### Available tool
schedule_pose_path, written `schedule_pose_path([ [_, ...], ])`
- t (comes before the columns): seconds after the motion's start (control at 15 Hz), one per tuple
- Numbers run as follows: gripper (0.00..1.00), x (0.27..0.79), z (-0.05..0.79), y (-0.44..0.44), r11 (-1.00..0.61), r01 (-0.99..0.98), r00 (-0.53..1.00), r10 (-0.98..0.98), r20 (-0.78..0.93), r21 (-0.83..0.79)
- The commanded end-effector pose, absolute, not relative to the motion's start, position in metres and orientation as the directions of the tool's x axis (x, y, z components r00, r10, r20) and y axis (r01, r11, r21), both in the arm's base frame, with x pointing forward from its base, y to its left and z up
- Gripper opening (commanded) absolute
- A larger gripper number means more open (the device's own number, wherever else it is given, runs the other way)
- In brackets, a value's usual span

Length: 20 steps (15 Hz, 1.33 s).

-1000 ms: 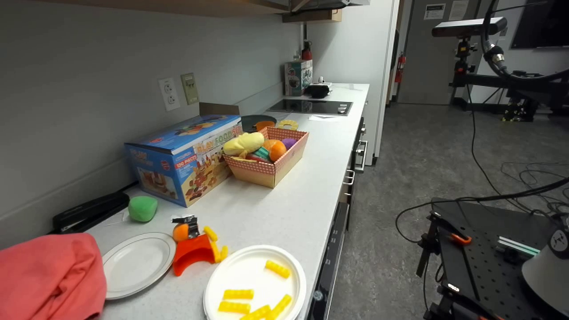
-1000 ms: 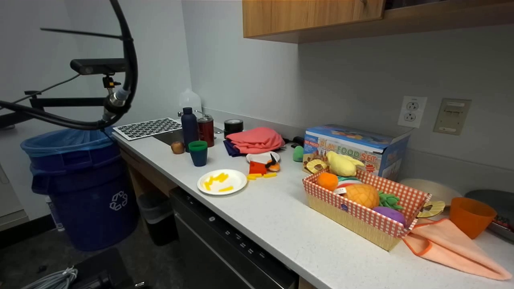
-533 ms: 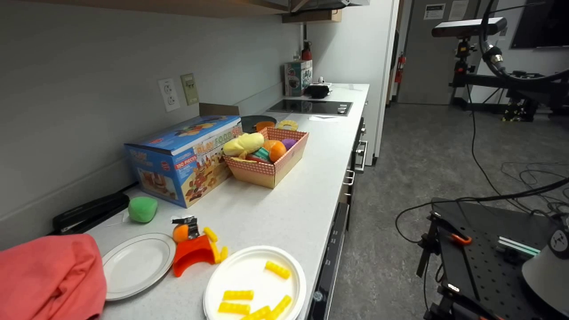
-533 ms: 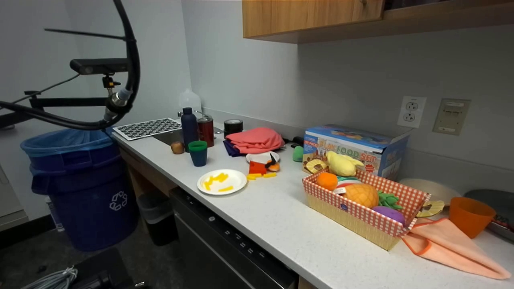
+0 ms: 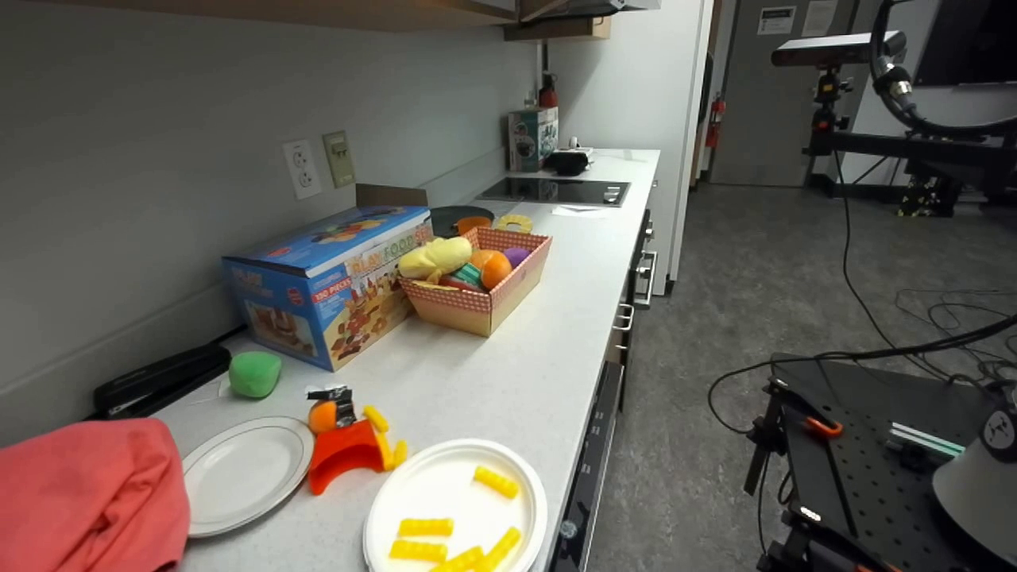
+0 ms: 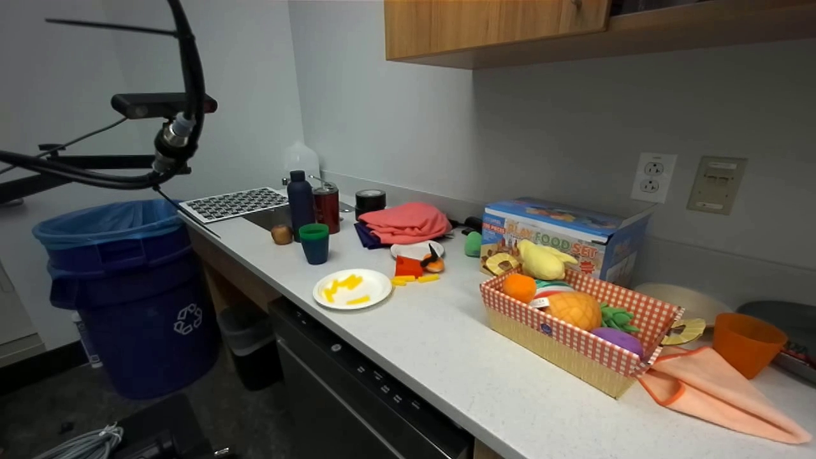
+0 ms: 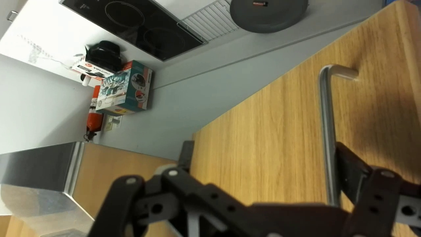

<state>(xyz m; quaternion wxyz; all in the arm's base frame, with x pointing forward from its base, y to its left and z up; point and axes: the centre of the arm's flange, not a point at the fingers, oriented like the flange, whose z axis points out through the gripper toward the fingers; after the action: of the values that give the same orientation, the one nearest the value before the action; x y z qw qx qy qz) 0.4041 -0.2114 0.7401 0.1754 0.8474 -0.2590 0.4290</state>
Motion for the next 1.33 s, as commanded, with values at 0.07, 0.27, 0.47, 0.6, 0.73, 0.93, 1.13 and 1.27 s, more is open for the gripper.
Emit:
schedule_pose_path([
  [0.07, 1.0, 0.328, 0.743, -0.229, -0.796, -0.576, 0.61, -0.266, 0.746, 0.187],
  [0.27, 1.0, 0.319, 0.742, -0.237, -0.795, -0.579, 0.604, -0.267, 0.75, 0.183],
  [0.47, 1.0, 0.306, 0.74, -0.247, -0.797, -0.576, 0.601, -0.265, 0.754, 0.179],
  [0.6, 1.0, 0.298, 0.741, -0.256, -0.794, -0.581, 0.587, -0.257, 0.767, 0.179],
  [0.73, 1.0, 0.293, 0.743, -0.264, -0.785, -0.595, 0.56, -0.249, 0.79, 0.175],
  [0.93, 1.0, 0.286, 0.744, -0.27, -0.779, -0.605, 0.531, -0.243, 0.812, 0.163],
  [1.13, 1.0, 0.288, 0.77, -0.254, -0.842, -0.523, 0.597, -0.248, 0.763, 0.136],
  [1.27, 1.0, 0.288, 0.775, -0.249, -0.851, -0.501, 0.594, -0.206, 0.778, 0.158],
])
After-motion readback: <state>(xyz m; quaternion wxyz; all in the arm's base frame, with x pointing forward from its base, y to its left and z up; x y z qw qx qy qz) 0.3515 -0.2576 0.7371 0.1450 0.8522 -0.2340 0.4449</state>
